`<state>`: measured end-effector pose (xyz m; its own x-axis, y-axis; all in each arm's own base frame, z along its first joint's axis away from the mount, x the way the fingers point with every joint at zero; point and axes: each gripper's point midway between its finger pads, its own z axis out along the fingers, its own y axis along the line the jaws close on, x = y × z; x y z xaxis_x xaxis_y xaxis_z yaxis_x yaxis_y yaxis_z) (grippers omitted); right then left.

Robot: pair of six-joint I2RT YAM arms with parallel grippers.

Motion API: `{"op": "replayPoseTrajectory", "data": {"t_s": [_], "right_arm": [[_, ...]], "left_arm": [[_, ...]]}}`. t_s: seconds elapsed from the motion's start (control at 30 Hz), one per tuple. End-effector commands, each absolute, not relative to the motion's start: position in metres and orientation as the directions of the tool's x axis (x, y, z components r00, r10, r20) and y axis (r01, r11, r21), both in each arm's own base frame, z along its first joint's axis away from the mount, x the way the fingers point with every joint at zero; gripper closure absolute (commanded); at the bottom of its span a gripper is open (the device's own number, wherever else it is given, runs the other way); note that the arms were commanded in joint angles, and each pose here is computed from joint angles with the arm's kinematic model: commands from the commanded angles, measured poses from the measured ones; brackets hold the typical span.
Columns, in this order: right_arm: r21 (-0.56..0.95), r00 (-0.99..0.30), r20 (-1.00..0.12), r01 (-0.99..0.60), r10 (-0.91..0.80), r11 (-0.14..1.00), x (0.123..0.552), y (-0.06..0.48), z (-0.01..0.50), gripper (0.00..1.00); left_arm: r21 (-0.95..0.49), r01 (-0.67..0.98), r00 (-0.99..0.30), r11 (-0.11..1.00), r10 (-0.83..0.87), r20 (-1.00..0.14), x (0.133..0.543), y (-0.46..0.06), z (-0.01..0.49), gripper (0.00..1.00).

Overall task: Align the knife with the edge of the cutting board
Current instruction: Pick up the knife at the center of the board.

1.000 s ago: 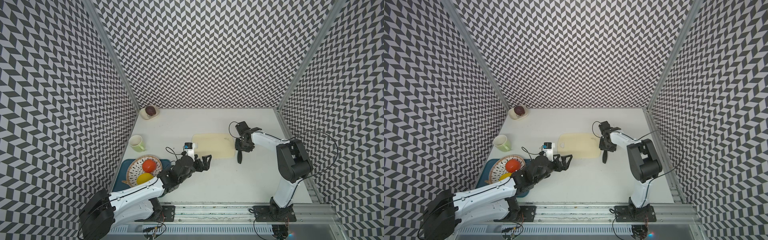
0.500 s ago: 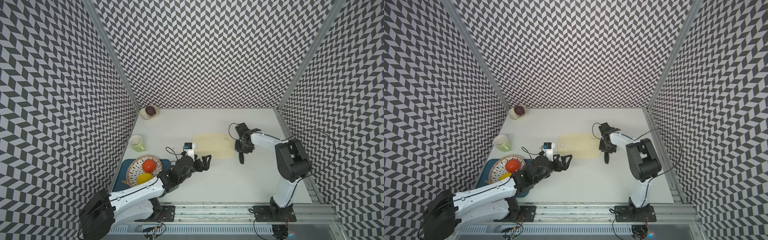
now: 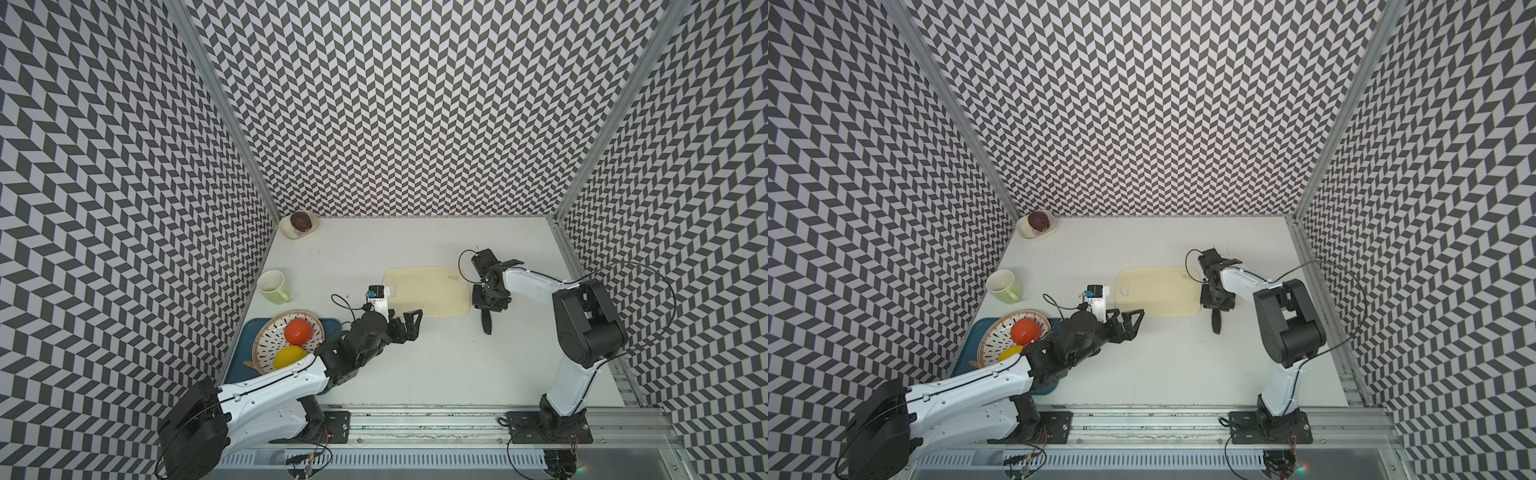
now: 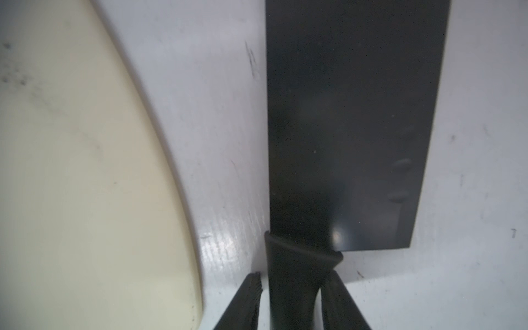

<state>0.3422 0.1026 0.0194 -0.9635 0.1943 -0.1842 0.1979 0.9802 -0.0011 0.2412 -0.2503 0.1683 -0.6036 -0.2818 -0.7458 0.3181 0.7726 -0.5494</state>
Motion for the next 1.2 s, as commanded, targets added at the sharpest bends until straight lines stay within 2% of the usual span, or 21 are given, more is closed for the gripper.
{"op": "replayPoseTrajectory", "data": {"t_s": [0.0, 0.27, 0.5, 0.67, 0.9, 1.17], "right_arm": [[-0.039, -0.967, -0.166, 0.202, 0.193, 0.979, 0.337, 0.096, 0.010, 0.62], [-0.044, -0.974, -0.143, 0.182, 0.174, 0.982, 0.335, 0.100, 0.005, 0.64], [-0.041, -0.979, -0.131, 0.165, 0.159, 0.985, 0.333, 0.105, -0.001, 0.80], [-0.043, -0.973, -0.159, 0.176, 0.167, 0.983, 0.336, 0.103, 0.008, 0.80], [-0.028, -0.947, -0.263, 0.198, 0.184, 0.980, 0.346, 0.099, 0.042, 0.79], [-0.067, -0.944, -0.300, 0.166, 0.138, 0.984, 0.338, 0.117, 0.056, 0.79]], "left_arm": [[-0.557, 0.321, -0.592, 0.766, -0.296, -0.749, 0.242, -0.252, 0.178, 0.00], [-0.553, 0.315, -0.588, 0.771, -0.299, -0.751, 0.243, -0.250, 0.177, 0.00], [-0.550, 0.316, -0.587, 0.773, -0.296, -0.753, 0.243, -0.250, 0.178, 0.00], [-0.548, 0.313, -0.587, 0.776, -0.295, -0.754, 0.244, -0.249, 0.176, 0.00], [-0.548, 0.310, -0.588, 0.776, -0.296, -0.753, 0.244, -0.250, 0.176, 0.00], [-0.545, 0.305, -0.589, 0.781, -0.295, -0.752, 0.245, -0.249, 0.174, 0.00]]}}
